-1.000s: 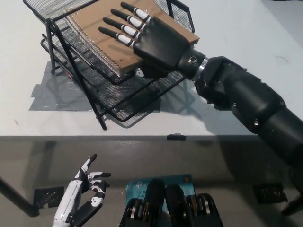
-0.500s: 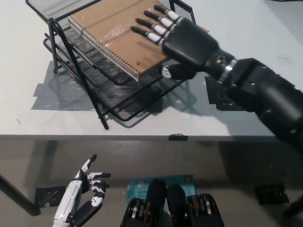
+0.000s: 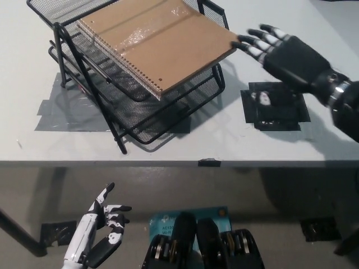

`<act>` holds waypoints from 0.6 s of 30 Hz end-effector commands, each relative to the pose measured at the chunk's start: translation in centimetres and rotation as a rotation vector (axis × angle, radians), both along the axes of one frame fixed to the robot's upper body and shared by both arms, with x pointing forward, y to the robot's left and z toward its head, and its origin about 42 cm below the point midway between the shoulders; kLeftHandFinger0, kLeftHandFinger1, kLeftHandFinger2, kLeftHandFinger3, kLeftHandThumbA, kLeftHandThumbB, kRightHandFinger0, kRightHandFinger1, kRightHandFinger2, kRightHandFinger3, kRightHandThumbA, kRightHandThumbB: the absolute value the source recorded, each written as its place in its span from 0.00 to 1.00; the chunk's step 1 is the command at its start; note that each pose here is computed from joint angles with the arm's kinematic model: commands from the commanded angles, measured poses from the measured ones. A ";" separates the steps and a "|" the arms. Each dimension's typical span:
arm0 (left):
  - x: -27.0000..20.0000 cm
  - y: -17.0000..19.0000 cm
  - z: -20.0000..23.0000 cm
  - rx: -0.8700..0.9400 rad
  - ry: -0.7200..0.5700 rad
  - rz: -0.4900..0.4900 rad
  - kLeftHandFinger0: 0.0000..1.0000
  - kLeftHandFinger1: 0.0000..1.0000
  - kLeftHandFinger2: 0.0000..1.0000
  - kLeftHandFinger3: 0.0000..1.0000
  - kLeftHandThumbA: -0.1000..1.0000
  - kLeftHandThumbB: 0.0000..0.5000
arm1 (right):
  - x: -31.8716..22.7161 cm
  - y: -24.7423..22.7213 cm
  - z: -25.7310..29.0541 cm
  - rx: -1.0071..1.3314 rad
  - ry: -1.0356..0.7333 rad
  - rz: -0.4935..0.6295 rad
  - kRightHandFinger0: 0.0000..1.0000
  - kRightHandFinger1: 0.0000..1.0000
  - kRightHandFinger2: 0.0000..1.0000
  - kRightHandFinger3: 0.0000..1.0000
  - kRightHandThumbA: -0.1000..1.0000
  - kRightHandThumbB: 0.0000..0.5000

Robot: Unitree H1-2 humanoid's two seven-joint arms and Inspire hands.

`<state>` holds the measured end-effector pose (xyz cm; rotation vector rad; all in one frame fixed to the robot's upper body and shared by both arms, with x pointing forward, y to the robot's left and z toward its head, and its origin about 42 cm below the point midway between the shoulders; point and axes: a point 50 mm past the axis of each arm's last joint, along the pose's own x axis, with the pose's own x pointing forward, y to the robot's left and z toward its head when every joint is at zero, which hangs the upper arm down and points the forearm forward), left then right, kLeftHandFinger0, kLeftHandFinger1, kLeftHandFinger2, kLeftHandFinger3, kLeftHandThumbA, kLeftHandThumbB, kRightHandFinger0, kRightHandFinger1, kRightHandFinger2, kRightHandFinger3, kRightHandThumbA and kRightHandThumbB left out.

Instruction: A person hands a notebook to the robot and the robot grabs it with its right hand and places it in the file tray kept in the centre of the desk infront of it.

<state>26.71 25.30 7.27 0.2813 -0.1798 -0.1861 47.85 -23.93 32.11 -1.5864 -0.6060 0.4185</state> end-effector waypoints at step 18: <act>-0.5 1.0 1.1 0.047 -0.071 0.021 0.96 0.97 0.98 1.00 1.00 0.71 | -29.5 -1.3 -1.4 1.280 0.160 0.305 1.00 1.00 1.00 1.00 1.00 0.94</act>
